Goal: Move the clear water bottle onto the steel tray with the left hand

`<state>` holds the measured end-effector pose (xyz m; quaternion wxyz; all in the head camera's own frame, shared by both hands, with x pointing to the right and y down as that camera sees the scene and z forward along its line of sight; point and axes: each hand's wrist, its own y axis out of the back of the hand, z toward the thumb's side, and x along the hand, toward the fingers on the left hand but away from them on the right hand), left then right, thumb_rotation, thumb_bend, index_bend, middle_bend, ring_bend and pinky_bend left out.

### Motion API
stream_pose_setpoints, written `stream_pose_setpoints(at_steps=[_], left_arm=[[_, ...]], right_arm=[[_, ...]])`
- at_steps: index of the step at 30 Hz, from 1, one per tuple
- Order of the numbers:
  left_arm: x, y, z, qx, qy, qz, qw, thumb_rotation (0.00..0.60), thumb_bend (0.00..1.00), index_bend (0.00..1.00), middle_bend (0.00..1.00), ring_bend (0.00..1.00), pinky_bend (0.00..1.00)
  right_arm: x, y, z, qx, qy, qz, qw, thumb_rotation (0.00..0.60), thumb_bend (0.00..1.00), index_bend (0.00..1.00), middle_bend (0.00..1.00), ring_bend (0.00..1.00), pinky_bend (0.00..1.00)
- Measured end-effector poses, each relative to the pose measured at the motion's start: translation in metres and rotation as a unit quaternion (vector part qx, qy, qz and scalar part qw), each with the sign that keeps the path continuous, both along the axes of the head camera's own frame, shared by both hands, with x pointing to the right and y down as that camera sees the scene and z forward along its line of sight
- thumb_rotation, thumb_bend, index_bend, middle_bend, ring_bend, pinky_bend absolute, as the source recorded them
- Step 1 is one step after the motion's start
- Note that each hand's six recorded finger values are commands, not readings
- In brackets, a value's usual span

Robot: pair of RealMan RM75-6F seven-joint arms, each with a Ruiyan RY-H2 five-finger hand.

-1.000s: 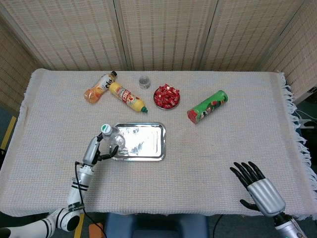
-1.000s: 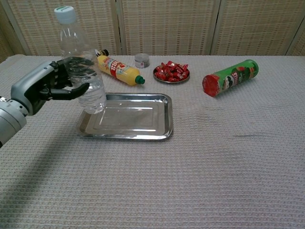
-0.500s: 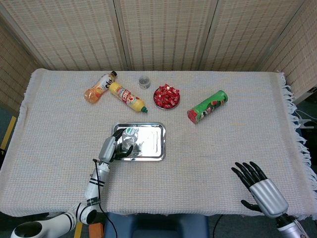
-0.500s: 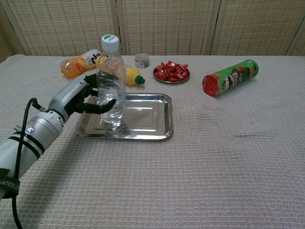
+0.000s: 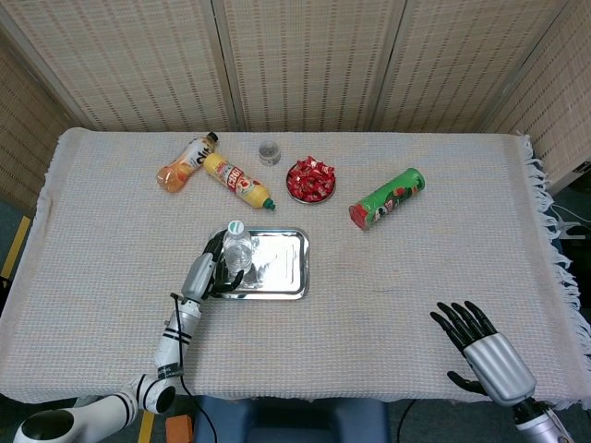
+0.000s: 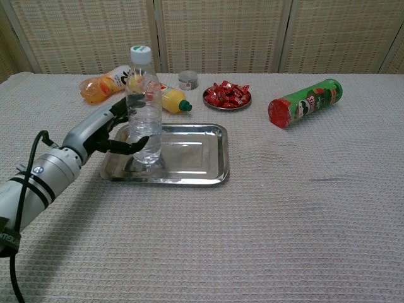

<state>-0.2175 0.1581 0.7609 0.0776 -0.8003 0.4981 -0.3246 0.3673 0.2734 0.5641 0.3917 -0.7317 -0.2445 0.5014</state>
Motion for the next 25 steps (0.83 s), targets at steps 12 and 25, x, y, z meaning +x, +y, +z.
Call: stream_pose_setpoints(at_steps=[12,25], left_arm=[[-0.045,-0.006,-0.014,0.024,-0.070,0.023,0.9970,0.600,0.38,0.00,0.00,0.00,0.00],[-0.202,0.059,-0.088,0.128,-0.342,0.088,0.9269,0.600,0.38,0.00,0.00,0.00,0.00]], right_arm=[[0.000,0.000,-0.001,0.000,-0.003,0.000,1.0000,0.600,0.10,0.00,0.00,0.00,0.00],[-0.003,0.002,0.005,-0.004,0.006,-0.002,1.0000,0.600,0.10,0.00,0.00,0.00,0.00]])
